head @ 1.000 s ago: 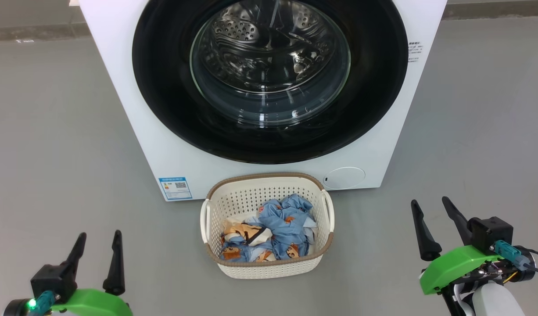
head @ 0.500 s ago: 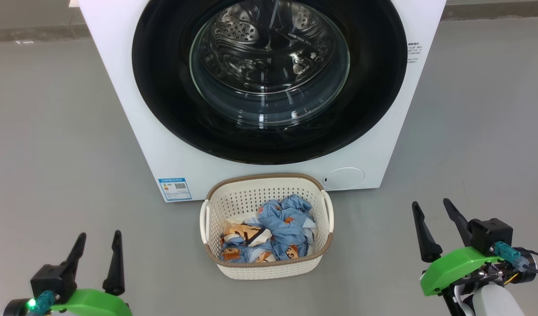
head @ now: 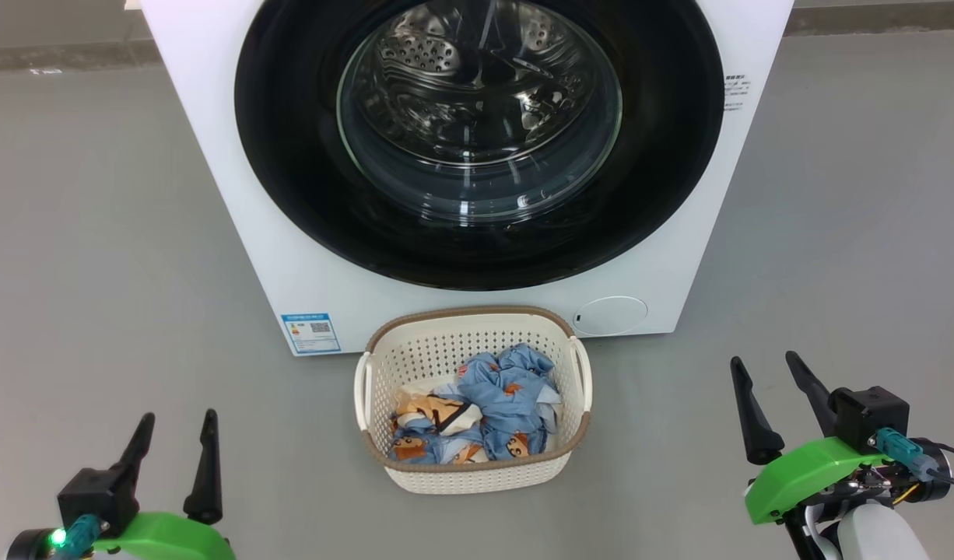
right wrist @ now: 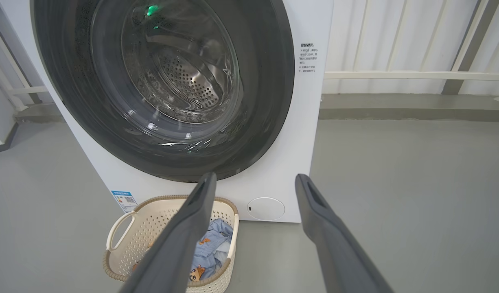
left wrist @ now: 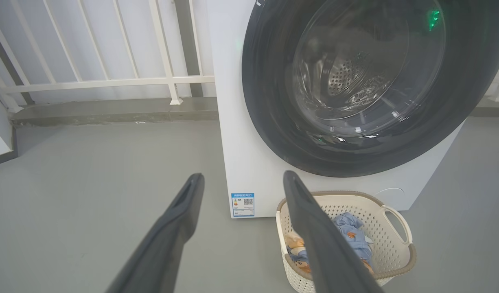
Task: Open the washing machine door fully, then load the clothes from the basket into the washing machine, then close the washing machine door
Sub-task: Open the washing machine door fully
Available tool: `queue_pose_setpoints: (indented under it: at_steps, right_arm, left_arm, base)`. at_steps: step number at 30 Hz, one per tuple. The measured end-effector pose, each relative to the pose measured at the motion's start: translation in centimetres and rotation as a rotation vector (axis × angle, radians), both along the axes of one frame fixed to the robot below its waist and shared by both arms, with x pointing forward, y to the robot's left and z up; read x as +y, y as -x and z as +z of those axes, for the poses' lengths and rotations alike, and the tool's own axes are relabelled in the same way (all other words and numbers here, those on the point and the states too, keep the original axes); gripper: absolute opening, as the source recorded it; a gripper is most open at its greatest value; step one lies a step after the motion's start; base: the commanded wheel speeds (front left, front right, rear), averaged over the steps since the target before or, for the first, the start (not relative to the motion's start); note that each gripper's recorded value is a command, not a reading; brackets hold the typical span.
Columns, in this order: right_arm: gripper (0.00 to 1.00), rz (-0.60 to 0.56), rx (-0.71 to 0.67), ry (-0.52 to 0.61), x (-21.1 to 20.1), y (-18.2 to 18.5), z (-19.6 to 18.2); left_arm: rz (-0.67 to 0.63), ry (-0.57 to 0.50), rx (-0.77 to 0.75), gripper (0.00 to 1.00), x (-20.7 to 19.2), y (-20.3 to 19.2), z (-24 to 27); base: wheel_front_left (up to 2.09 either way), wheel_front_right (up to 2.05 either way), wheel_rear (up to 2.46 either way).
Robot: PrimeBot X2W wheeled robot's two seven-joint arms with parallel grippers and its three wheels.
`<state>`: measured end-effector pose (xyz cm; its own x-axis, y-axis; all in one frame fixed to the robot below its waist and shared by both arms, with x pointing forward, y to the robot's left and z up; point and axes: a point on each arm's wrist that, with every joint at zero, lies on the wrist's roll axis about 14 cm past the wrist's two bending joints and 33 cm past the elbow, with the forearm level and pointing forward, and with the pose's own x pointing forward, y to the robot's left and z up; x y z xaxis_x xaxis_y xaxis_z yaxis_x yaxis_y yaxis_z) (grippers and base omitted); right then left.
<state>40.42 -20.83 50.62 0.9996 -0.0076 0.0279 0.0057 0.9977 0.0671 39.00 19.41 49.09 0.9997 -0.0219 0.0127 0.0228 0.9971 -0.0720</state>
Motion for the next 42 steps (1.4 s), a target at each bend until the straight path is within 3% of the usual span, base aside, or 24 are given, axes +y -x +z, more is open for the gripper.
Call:
queue_pose_setpoints:
  at_steps: [25,42]
  right_arm:
    - [1.0,-0.003,0.017,-0.003,-0.1,0.0,-0.6]
    - [1.0,-0.008,0.025,-0.003,-0.2,-0.2,-1.1]
  left_arm:
    - [0.004,0.013,-0.009,1.0,0.0,-0.2,0.2]
    - [-0.011,0.013,-0.017,1.0,-0.4,-0.7,0.3]
  base:
    - [1.2,0.92,-2.12]
    - [0.2,0.2,-0.41]
